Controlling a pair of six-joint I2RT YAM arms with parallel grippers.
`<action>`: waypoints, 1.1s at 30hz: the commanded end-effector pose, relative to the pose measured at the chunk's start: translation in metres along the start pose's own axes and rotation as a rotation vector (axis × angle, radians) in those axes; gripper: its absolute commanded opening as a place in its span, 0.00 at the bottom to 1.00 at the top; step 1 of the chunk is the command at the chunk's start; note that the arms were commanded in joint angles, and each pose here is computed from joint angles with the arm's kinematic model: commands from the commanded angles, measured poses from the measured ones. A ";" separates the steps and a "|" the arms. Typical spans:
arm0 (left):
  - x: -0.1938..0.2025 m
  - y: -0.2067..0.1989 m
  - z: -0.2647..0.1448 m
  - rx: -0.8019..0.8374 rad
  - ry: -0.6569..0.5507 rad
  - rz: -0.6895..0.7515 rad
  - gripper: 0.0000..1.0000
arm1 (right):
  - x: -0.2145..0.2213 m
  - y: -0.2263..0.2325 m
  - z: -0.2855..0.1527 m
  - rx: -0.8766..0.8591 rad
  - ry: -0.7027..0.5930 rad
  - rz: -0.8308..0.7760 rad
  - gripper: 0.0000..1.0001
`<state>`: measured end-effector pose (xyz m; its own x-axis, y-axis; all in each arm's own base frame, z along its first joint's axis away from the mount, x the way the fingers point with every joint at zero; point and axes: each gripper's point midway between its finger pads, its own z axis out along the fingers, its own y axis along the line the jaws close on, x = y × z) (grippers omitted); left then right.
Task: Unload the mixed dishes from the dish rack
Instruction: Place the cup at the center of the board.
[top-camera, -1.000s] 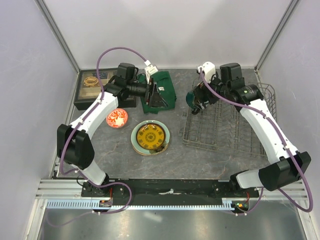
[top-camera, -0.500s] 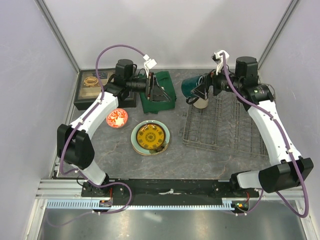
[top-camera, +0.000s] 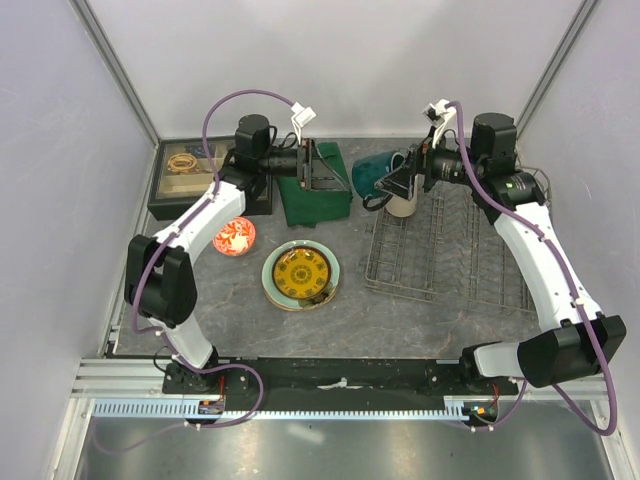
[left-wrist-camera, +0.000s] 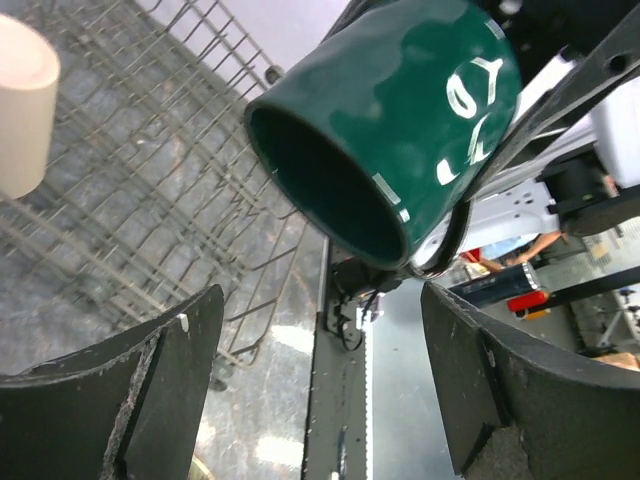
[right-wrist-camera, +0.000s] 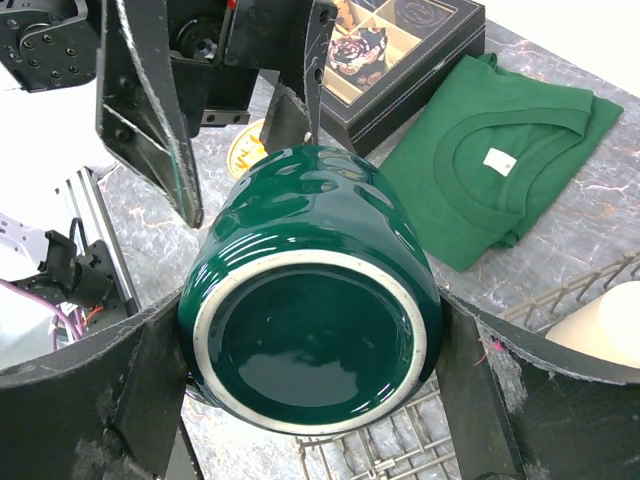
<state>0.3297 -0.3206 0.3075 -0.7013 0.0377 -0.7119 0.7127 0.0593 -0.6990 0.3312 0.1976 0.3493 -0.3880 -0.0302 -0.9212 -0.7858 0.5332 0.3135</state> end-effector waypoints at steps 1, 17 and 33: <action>-0.010 -0.025 0.005 0.091 -0.005 0.017 0.86 | -0.024 0.014 -0.004 -0.053 -0.081 -0.082 0.00; -0.015 -0.034 0.025 0.151 -0.007 -0.010 0.77 | -0.017 0.011 0.000 -0.059 -0.073 -0.071 0.00; -0.018 -0.054 0.045 0.259 -0.028 -0.068 0.40 | -0.005 0.005 0.004 -0.047 -0.069 -0.076 0.00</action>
<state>0.3116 -0.3665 0.3342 -0.7669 0.0326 -0.6409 0.6321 -0.1344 -0.7632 0.3329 0.1999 0.3296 -0.4096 -0.0281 -0.9118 -0.7837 0.5224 0.3359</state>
